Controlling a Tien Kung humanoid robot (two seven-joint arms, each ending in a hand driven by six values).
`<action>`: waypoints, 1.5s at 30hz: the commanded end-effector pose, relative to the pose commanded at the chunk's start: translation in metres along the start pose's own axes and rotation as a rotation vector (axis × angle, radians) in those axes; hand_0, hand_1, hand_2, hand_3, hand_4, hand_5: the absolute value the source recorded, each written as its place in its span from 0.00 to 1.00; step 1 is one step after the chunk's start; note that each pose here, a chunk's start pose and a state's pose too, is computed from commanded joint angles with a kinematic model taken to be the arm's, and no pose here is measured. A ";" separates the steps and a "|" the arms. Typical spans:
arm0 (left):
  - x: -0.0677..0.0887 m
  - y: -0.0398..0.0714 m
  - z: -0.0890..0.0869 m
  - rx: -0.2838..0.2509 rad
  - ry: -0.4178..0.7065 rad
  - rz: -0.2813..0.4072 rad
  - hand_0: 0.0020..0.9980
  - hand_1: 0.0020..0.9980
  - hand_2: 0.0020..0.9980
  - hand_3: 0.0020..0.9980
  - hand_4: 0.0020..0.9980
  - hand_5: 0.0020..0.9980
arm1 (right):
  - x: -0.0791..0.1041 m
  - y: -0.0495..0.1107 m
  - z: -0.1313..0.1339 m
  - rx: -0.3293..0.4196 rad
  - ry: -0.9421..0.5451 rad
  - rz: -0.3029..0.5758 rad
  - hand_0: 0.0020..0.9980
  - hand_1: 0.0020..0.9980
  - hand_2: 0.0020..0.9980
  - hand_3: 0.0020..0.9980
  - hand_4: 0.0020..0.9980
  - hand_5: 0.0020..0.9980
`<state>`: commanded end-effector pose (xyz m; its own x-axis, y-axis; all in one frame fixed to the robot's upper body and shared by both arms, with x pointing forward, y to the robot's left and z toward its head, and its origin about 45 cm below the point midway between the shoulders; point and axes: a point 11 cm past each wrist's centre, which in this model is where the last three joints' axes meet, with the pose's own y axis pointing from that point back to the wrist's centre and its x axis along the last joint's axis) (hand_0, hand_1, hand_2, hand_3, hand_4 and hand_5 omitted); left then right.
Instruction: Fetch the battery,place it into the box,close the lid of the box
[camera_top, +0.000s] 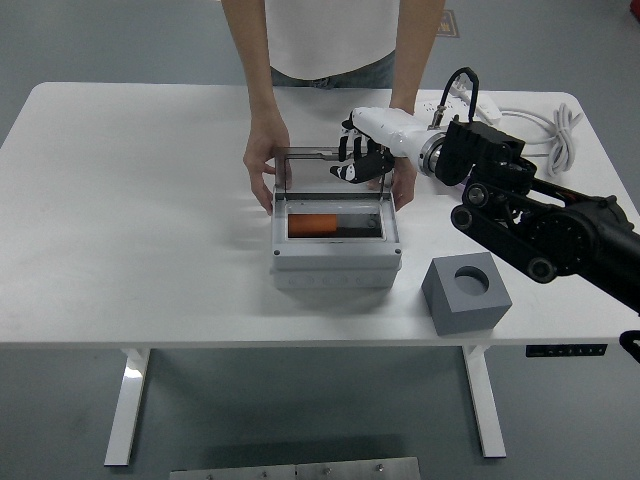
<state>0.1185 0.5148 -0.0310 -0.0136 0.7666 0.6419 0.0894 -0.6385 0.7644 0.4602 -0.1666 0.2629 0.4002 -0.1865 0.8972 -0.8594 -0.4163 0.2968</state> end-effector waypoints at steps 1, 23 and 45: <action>0.000 0.000 0.000 0.000 0.000 0.000 0.64 0.69 0.57 0.59 0.51 0.00 | 0.001 0.000 0.000 0.001 0.000 0.004 0.25 0.30 0.37 0.43 0.74 0.33; -0.001 0.000 -0.002 0.007 -0.009 -0.002 0.65 0.70 0.57 0.59 0.51 0.00 | 0.011 0.015 0.017 -0.026 -0.002 0.041 0.25 0.30 0.38 0.44 0.74 0.34; -0.005 0.001 -0.002 0.009 -0.011 -0.009 0.65 0.70 0.58 0.59 0.51 0.00 | 0.043 0.048 0.033 -0.022 -0.056 0.151 0.25 0.29 0.37 0.44 0.74 0.35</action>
<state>0.1170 0.5108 -0.0334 -0.0033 0.7728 0.6346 0.0979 -0.6313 0.7693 0.4469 -0.2236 0.3047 0.2827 -0.2953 0.9126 -0.9177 -0.3601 0.1678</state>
